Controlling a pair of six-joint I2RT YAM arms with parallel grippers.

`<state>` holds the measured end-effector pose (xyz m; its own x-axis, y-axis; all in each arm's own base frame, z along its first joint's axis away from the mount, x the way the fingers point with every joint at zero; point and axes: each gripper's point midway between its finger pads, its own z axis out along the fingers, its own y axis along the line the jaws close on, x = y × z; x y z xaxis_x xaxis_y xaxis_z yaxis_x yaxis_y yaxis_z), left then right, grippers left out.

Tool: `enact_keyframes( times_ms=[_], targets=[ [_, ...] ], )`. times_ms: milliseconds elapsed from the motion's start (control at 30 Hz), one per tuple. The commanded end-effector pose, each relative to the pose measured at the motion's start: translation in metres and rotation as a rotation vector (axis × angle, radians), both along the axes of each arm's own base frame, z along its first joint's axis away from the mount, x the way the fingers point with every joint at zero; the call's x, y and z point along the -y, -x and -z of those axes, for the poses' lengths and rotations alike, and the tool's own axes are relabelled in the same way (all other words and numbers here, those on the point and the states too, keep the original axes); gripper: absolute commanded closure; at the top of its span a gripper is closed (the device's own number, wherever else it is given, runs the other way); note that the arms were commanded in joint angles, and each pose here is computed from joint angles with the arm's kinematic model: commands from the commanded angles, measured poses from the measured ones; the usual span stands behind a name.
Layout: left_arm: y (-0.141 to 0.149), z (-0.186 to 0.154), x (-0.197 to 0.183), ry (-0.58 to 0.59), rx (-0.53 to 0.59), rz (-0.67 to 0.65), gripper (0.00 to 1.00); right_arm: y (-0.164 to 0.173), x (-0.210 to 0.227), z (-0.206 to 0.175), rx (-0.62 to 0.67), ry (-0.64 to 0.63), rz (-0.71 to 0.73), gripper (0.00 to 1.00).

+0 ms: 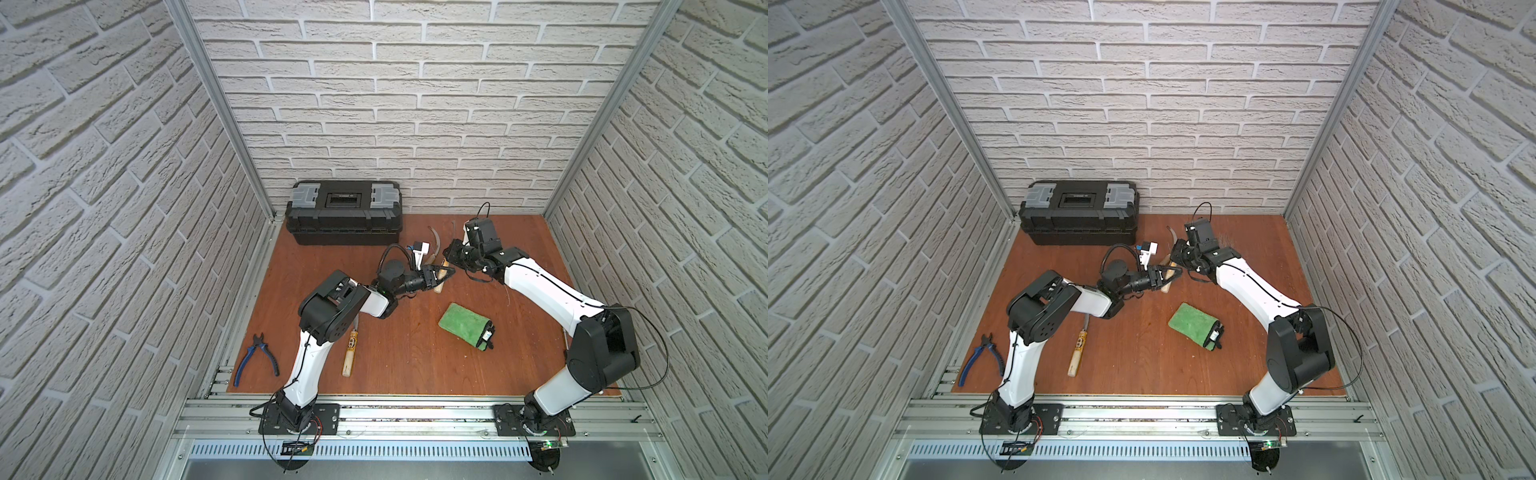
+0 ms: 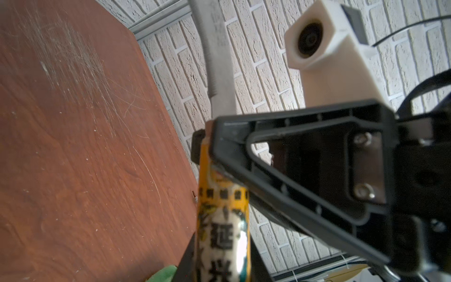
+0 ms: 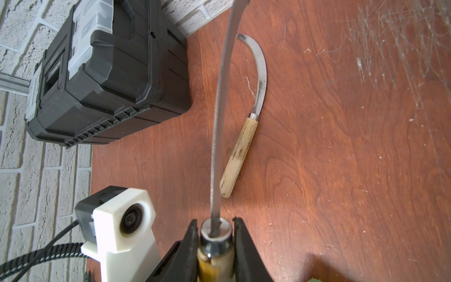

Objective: Wipe small sickles with rags
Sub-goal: Adjust the small sickle, then pick up the rag from the center of the board.

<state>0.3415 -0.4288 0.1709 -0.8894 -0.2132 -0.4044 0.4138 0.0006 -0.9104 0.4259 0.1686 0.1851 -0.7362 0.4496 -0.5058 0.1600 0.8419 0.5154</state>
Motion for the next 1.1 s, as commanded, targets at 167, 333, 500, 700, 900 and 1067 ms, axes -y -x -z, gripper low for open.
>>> enact_keyframes(
  times_ms=[167, 333, 500, 700, 900, 1067],
  targets=[
    [0.004, -0.026, -0.001, 0.071, 0.089, 0.007, 1.00, -0.002, -0.004, -0.022, 0.087, -0.033, 0.006, 0.93],
    [-0.004, -0.022, -0.013, 0.074, 0.073, -0.028, 1.00, 0.007, -0.003, -0.038, 0.101, 0.034, -0.078, 0.66],
    [-0.009, -0.019, -0.023, 0.064, 0.067, -0.045, 1.00, 0.034, 0.009, -0.059, 0.058, 0.189, -0.213, 0.52],
    [-0.013, -0.016, -0.036, 0.051, 0.061, -0.075, 1.00, 0.084, 0.029, -0.061, -0.084, 0.355, -0.378, 0.41],
    [-0.012, -0.015, -0.050, 0.035, 0.072, -0.115, 1.00, 0.138, 0.054, -0.001, -0.307, 0.419, -0.389, 0.39],
    [-0.008, -0.016, -0.055, 0.030, 0.082, -0.124, 1.00, 0.168, 0.066, 0.048, -0.396, 0.363, -0.259, 0.38]
  ],
)
